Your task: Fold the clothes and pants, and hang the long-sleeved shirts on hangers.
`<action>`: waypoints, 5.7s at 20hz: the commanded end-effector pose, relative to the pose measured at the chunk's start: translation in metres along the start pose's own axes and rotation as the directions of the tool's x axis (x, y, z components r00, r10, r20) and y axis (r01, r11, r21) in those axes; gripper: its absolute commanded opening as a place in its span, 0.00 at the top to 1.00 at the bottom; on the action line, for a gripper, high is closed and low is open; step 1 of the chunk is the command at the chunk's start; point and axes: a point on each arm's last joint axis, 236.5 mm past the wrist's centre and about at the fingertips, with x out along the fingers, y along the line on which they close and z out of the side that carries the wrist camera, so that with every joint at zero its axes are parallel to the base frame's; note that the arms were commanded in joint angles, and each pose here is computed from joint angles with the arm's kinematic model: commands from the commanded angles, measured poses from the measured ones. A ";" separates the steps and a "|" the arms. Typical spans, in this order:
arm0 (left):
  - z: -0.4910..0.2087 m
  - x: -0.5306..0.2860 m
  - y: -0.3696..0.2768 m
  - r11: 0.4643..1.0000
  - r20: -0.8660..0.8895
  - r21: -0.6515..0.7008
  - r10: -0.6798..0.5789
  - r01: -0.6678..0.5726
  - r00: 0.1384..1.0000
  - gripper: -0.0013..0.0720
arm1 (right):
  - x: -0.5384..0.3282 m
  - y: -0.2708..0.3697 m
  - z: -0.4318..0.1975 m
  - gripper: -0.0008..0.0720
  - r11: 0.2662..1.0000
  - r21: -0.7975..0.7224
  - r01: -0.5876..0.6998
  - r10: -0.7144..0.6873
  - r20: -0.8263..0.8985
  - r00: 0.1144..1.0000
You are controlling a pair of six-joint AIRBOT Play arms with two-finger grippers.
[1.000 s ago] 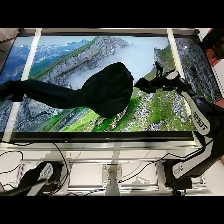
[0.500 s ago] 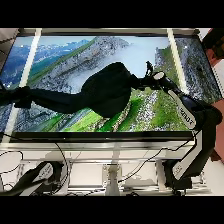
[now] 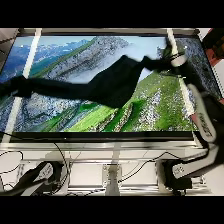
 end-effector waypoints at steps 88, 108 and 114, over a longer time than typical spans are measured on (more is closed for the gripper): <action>-0.169 0.034 0.086 0.986 -0.609 0.035 0.149 -0.161 0.779 0.14 | -0.202 -0.125 -0.086 0.94 0.863 -0.089 0.498 -0.493 -0.371 0.787; -0.163 -0.001 0.125 0.690 -0.237 -0.712 -0.062 -0.130 0.970 0.29 | -0.217 -0.114 -0.085 0.94 0.864 -0.094 0.495 -0.498 -0.300 0.813; -0.185 0.007 0.126 0.581 -0.296 -0.792 -0.097 -0.187 0.950 0.29 | -0.214 -0.113 -0.079 0.94 0.867 -0.087 0.490 -0.494 -0.275 0.825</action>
